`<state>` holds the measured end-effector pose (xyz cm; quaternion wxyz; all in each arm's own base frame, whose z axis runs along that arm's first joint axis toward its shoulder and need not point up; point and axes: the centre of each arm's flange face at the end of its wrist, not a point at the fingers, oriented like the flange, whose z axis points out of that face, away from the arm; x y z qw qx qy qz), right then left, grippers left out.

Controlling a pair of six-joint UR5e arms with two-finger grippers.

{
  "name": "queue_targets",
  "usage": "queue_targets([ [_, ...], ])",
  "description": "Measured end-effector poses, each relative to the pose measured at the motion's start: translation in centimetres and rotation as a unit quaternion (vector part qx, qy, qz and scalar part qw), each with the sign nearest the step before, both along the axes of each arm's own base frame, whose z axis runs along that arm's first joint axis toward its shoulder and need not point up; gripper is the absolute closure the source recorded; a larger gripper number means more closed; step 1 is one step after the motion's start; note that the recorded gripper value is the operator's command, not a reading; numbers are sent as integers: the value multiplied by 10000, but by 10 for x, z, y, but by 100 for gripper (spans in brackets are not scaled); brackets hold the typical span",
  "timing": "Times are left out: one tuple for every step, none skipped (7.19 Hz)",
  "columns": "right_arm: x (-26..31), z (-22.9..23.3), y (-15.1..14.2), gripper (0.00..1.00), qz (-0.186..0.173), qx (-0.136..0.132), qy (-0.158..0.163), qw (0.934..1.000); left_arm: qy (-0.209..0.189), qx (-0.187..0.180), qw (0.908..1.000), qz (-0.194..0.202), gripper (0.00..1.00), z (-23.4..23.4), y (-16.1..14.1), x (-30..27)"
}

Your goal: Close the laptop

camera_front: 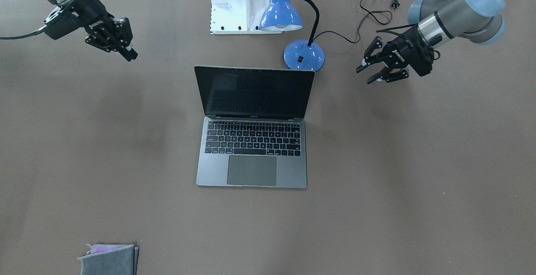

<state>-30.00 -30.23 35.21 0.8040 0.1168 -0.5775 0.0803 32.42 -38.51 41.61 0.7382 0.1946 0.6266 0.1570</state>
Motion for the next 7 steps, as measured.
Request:
queue_targets([
  [-20, -16, 14, 100, 72, 16, -14, 10000, 48, -71, 9999, -98, 100, -5, 13, 24],
  [-45, -44, 22, 100, 158, -41, -7, 9999, 129, -144, 9997, -147, 100, -13, 23, 44],
  [-75, -81, 24, 100, 225, -151, 37, 9996, 265, -227, 9993, -135, 100, -27, 28, 59],
  [-104, -116, 29, 100, 301, -190, 89, 9993, 408, -299, 9987, -105, 100, -43, 30, 70],
  [-127, -140, 34, 100, 381, -156, 101, 9991, 534, -345, 9979, -81, 100, -58, 30, 78],
  [-143, -151, 36, 100, 431, -125, 102, 9989, 651, -389, 9971, -73, 100, -72, 28, 84],
  [-154, -156, 35, 100, 463, -108, 116, 9988, 755, -410, 9963, -71, 100, -85, 24, 90],
])
